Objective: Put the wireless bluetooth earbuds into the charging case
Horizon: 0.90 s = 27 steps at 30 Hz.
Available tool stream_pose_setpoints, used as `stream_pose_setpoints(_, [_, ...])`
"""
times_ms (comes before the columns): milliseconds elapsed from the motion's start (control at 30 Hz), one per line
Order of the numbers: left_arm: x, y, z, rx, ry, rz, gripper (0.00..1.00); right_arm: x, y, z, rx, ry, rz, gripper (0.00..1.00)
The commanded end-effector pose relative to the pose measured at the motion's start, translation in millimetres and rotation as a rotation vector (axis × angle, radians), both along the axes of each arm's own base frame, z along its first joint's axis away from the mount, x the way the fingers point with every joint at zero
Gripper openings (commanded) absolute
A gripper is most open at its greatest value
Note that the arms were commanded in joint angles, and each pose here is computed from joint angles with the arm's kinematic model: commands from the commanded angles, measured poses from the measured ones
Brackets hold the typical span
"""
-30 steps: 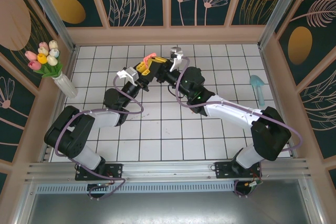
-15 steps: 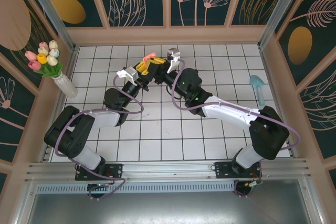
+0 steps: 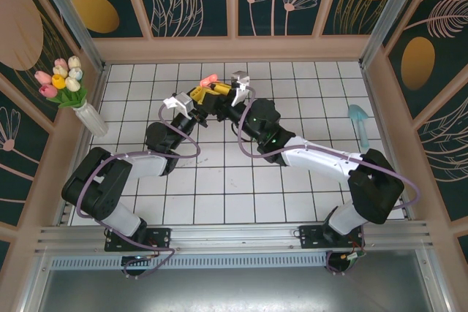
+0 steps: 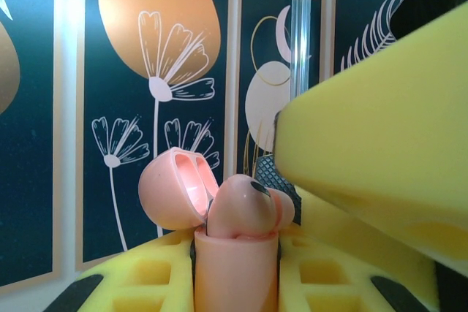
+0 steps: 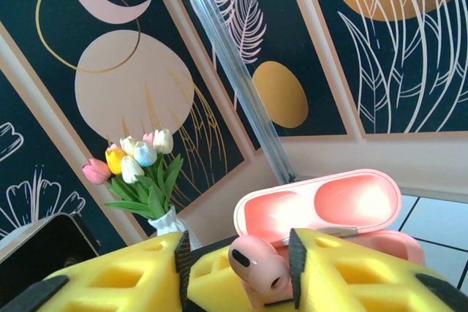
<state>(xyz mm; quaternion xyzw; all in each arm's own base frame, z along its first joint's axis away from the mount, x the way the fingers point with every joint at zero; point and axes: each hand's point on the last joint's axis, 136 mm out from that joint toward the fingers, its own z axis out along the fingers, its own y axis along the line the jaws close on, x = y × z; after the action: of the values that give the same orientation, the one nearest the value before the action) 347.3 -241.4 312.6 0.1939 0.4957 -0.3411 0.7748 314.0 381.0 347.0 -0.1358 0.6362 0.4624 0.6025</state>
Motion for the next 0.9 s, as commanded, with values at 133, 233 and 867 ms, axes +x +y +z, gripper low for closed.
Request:
stream_pose_setpoints(133, [-25.5, 9.4, 57.9, -0.130, -0.198, -0.025, 0.00, -3.6, -6.7, -15.3, 0.003, 0.104, 0.023, 0.60])
stream_pose_setpoints(233, [-26.2, 9.9, 55.6, -0.129, -0.193, -0.025, 0.00, -4.3, -15.1, 0.1, 0.053, 0.109, 0.025, 0.71])
stream_pose_setpoints(867, [-35.6, 13.0, 30.8, -0.061, -0.186, -0.004, 0.00, -17.6, -204.8, -125.7, -0.010, 0.845, -0.608, 0.76])
